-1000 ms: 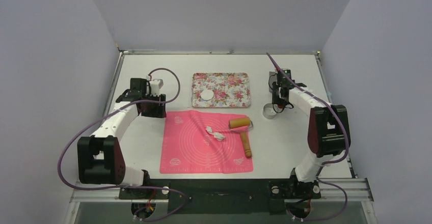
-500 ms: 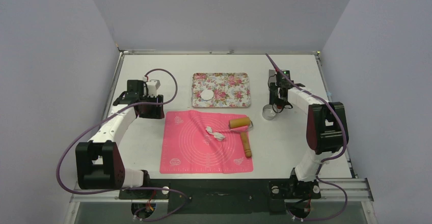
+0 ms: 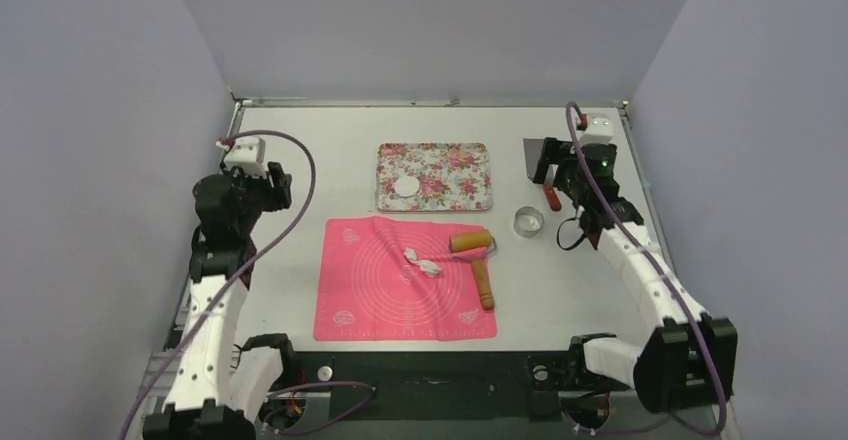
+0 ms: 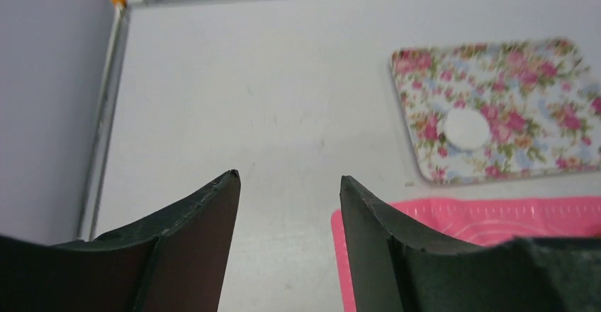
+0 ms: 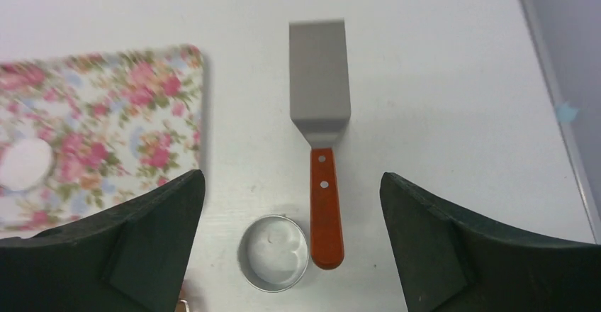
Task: Roll out the dumpling wrappers from the dough
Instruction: Reset both arms
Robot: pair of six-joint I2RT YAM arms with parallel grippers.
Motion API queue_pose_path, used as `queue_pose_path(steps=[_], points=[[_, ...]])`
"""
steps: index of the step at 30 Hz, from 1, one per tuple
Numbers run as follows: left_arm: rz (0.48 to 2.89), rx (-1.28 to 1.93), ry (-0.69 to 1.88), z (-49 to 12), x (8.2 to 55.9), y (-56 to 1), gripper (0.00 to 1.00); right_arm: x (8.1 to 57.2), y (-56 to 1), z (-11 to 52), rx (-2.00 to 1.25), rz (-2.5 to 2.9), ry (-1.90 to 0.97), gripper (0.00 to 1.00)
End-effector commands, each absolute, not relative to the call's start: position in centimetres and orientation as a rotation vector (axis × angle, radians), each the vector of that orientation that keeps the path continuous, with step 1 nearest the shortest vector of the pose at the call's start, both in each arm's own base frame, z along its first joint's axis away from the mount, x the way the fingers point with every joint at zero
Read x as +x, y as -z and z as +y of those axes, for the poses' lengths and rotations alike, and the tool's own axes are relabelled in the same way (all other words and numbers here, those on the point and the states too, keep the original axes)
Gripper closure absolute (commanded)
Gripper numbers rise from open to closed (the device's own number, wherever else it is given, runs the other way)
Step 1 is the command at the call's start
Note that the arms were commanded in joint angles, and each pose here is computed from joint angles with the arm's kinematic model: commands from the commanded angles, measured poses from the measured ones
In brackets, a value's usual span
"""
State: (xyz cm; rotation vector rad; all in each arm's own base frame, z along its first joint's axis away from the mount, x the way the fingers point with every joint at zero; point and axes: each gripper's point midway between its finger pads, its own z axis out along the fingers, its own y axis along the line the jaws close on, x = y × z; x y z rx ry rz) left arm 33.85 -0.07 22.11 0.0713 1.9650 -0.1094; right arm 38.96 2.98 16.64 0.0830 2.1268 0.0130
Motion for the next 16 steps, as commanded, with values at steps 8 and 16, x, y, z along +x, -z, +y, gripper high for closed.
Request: queue_pose_path(steps=[8,16], points=[[1.534,-0.285,0.163,1.4,29.2,-22.1,0.48,30.5,-22.5,-2.9,0.642,1.647,-0.004,0.0],[1.629,-0.313,0.163,1.5,29.9,-19.0,0.48,28.5,-19.9,-3.2,0.683,1.635,-0.014,0.09]])
